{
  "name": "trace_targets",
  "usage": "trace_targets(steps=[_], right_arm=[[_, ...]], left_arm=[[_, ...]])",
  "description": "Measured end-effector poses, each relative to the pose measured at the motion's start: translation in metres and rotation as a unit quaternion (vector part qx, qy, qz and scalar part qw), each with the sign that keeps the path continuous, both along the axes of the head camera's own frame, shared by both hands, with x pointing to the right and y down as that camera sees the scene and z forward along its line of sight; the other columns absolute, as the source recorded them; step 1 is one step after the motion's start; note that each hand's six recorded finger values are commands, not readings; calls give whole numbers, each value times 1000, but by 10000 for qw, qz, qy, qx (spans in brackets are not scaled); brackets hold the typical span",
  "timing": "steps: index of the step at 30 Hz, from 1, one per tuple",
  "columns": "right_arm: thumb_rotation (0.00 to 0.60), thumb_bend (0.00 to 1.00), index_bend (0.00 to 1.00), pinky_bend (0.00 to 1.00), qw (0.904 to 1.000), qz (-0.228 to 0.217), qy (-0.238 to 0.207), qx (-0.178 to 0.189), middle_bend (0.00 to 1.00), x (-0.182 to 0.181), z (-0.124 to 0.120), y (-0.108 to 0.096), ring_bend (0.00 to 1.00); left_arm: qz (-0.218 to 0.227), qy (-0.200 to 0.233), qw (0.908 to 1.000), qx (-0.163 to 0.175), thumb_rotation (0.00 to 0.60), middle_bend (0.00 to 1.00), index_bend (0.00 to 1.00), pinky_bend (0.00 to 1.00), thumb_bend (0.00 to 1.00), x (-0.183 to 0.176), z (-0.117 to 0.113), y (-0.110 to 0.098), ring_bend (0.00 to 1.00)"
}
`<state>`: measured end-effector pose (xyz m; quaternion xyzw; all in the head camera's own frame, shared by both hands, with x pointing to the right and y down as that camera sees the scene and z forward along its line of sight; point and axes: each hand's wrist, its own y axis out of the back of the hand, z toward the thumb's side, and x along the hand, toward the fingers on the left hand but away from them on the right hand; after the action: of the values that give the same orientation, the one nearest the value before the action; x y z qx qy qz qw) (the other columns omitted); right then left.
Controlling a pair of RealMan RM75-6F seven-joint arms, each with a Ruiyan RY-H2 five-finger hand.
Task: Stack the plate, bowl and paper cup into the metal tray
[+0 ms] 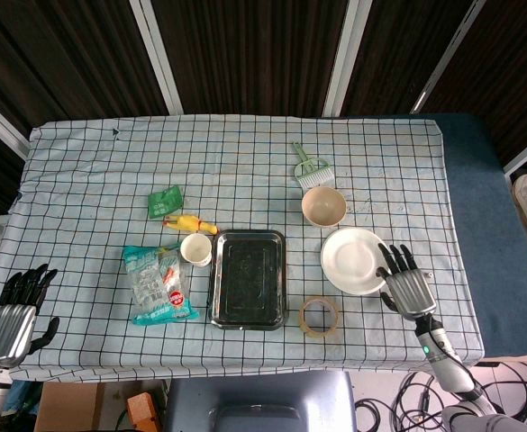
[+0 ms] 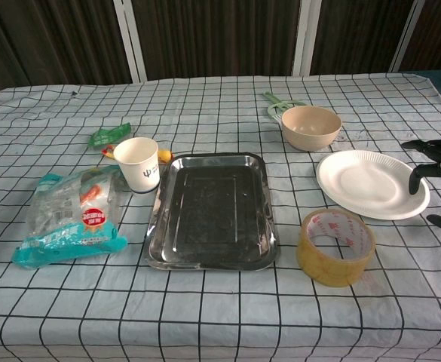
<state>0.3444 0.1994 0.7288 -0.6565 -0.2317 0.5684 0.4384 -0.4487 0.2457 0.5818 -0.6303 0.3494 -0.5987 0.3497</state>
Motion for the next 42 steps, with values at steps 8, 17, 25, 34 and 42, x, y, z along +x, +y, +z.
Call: trace_targets(steps=[8, 17, 25, 34, 42], right_arm=[[600, 234, 409, 0, 10000, -31, 68, -1, 0, -2, 1, 1, 0], [600, 235, 451, 0, 9999, -100, 88, -41, 3, -15, 12, -1, 0], [600, 239, 504, 0, 9999, -105, 29, 14, 24, -26, 19, -10, 0], [600, 397, 631, 0, 9999, -96, -116, 68, 62, -28, 19, -10, 0], [600, 488, 666, 0, 9993, -147, -226, 253, 77, -27, 9, -13, 0]], left_arm=[[16, 59, 10000, 67, 600, 4, 0, 74, 408, 0, -6, 1, 0], [32, 61, 9999, 128, 600, 4, 0, 73, 408, 0, -10, 3, 0], [19, 62, 9999, 114, 600, 3, 0, 73, 407, -1, -9, 2, 0], [17, 65, 9999, 105, 600, 4, 0, 73, 407, -1, -8, 2, 0], [29, 75, 9999, 108, 600, 3, 0, 73, 407, -1, -7, 2, 0]])
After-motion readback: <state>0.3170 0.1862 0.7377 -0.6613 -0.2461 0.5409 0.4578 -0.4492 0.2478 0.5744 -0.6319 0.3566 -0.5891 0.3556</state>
